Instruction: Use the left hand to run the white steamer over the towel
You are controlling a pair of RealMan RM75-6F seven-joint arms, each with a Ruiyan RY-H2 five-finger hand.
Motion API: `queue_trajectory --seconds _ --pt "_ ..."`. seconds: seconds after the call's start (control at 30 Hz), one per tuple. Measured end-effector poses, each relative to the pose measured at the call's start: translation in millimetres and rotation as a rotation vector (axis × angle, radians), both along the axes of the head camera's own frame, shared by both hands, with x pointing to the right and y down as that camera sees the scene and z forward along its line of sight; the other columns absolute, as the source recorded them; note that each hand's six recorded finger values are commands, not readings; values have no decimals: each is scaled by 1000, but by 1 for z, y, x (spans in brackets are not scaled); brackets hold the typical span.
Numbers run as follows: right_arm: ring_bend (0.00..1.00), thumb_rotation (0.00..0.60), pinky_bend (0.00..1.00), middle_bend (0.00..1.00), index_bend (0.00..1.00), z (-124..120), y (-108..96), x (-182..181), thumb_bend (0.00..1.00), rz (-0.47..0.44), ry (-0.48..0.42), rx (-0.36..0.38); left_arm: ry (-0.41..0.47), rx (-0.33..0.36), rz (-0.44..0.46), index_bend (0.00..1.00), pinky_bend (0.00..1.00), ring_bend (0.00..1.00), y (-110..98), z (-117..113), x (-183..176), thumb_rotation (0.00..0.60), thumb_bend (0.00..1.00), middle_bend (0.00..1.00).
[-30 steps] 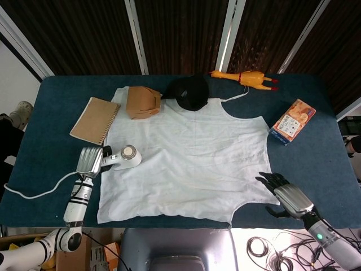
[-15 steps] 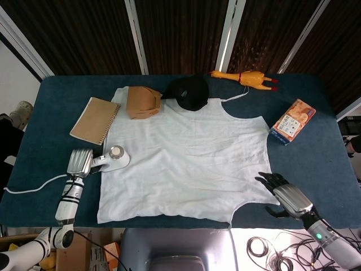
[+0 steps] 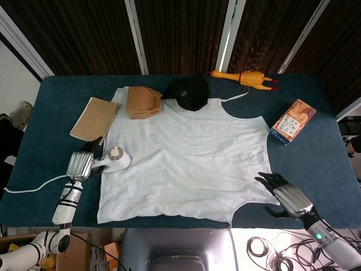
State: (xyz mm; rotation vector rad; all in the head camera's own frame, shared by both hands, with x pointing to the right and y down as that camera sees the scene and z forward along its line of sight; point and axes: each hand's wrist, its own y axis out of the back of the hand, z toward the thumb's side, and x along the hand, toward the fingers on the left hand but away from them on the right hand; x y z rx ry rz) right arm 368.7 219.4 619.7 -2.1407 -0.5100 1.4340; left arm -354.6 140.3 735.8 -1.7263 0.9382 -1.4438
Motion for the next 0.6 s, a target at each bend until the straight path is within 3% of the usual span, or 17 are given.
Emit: queue_trajectory --seconds 0.17,0.3,0.47,0.6 --pt "0 600 0 0 0 0 0 1 333 4 6 2 -23 -4 50 0 273 6 5 -12 2 600 0 12" --pt "0 600 0 0 0 -3 1 5 333 15 21 8 -30 23 103 0 225 0 13 -34 8 600 0 0" --pt "0 600 0 0 0 -15 1 9 333 22 36 77 -72 122 155 0 207 0 36 -90 2 600 0 0" --pt "0 600 0 0 0 -36 10 23 333 38 99 185 -131 154 97 0 189 0 74 -134 -30 600 0 0"
